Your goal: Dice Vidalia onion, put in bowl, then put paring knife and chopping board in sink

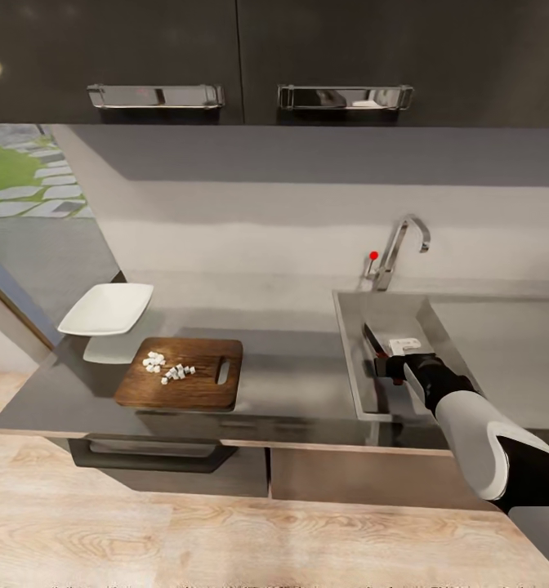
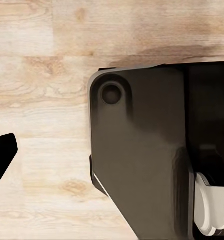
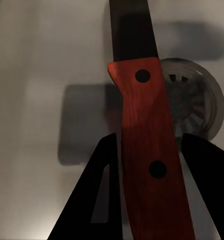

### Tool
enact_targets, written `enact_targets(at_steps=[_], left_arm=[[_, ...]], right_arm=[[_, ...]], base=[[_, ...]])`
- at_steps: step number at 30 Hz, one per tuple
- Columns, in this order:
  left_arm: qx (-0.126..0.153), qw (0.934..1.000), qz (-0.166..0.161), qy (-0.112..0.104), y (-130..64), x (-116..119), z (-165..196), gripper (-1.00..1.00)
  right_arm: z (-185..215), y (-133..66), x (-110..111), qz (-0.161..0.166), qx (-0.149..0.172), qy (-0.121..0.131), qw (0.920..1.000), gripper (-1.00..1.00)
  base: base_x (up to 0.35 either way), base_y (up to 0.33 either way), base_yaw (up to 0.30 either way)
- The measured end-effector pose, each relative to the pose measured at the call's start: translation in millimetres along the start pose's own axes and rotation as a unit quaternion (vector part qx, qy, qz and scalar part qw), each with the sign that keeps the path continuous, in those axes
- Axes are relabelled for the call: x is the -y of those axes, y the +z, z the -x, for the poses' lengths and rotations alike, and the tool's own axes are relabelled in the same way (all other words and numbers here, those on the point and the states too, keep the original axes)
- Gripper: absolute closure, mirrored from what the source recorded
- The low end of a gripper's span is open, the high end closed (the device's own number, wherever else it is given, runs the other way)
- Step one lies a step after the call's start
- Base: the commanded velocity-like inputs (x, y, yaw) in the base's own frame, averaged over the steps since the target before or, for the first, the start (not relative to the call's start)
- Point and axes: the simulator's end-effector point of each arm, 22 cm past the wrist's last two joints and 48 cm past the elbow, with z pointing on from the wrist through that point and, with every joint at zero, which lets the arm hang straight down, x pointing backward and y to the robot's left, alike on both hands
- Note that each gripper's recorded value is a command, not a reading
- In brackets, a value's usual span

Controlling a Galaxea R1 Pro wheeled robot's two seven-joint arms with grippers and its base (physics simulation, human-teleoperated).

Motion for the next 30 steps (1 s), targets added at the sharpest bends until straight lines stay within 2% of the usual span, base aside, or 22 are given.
enact_targets(at_steps=[15,16,24,30], left_arm=[[-0.005,1.0000,0.000,0.000,-0.7,0.2,-3.7,-1.00],[-0.005,1.0000,0.000,0.000,-0.7,0.2,-3.7,-1.00],[-0.005,1.0000,0.000,0.000,-0.7,0.2,-3.7,-1.00],[-0.005,1.0000,0.000,0.000,-0.7,0.2,-3.7,-1.00]], right_arm=[[-5.7,5.1,-2.0,0.002,-0.005,0.000,1.0000,1.00],[-5.7,5.1,-2.0,0.002,-0.005,0.000,1.0000,-1.00],[-4.9,4.8,-0.9,0.001,-0.004,0.000,1.0000,-1.00],[15.6,-0.9,8.7,-0.009,0.018,-0.001,0.9998,-1.00]], base=[[0.000,0.000,0.000],[0.000,0.000,0.000],[0.000,0.000,0.000],[0.000,0.000,0.000]])
